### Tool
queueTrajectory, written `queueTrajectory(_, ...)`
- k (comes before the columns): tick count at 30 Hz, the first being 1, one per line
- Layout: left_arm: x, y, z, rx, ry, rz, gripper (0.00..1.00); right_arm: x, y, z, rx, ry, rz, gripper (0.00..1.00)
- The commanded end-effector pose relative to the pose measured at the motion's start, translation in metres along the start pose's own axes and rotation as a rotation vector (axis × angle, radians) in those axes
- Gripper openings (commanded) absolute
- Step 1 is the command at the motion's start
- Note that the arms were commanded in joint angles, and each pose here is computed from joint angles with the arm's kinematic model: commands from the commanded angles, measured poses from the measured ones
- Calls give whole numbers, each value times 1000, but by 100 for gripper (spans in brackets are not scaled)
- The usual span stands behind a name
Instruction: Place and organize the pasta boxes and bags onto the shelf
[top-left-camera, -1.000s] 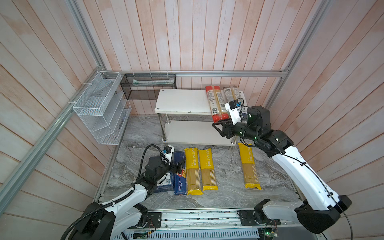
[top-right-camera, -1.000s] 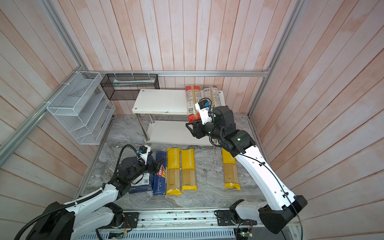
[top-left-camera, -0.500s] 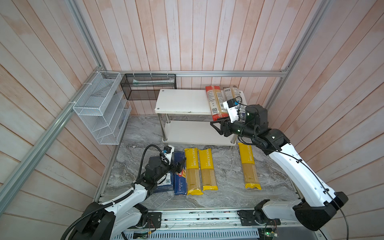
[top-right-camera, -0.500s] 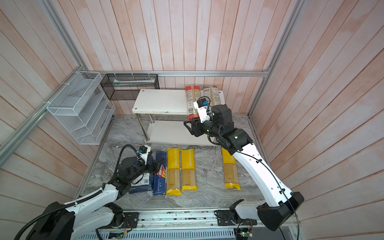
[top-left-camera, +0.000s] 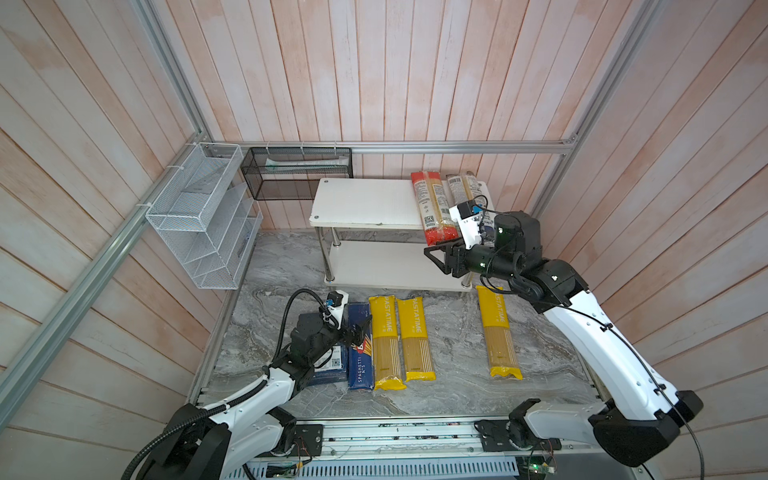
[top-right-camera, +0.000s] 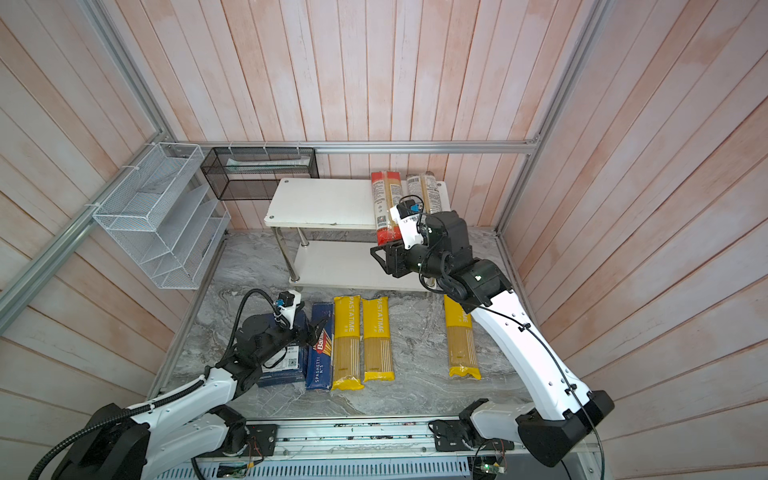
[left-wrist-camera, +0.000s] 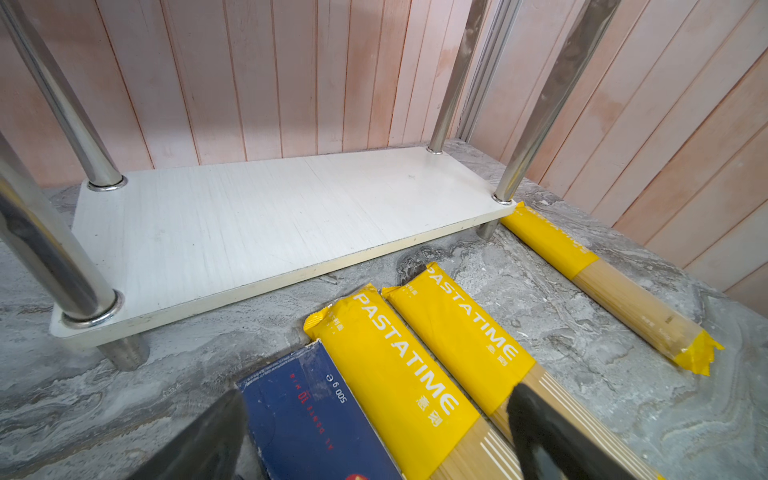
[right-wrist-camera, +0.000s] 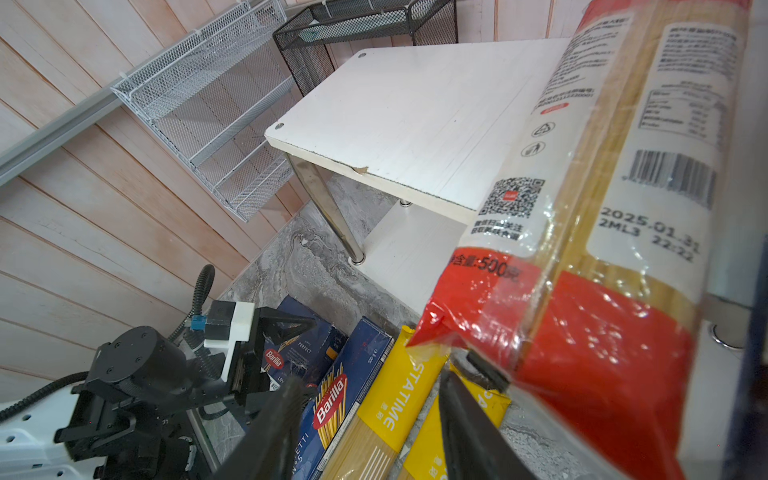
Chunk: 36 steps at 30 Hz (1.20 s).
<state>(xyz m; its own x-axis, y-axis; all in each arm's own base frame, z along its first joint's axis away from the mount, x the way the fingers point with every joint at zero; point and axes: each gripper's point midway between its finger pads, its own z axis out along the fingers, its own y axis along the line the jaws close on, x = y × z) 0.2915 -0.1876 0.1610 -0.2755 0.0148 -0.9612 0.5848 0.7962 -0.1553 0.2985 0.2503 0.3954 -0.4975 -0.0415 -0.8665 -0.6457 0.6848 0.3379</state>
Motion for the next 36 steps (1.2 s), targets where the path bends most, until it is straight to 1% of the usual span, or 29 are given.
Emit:
queueTrajectory(1, -6, -2, 0, 3, -15, 13, 100, -2, 1, -8, 2, -10, 10, 53)
queueTrajectory(36, -8, -2, -2, -2, -21, 17, 100, -17, -4, 35, -37, -31, -31, 53)
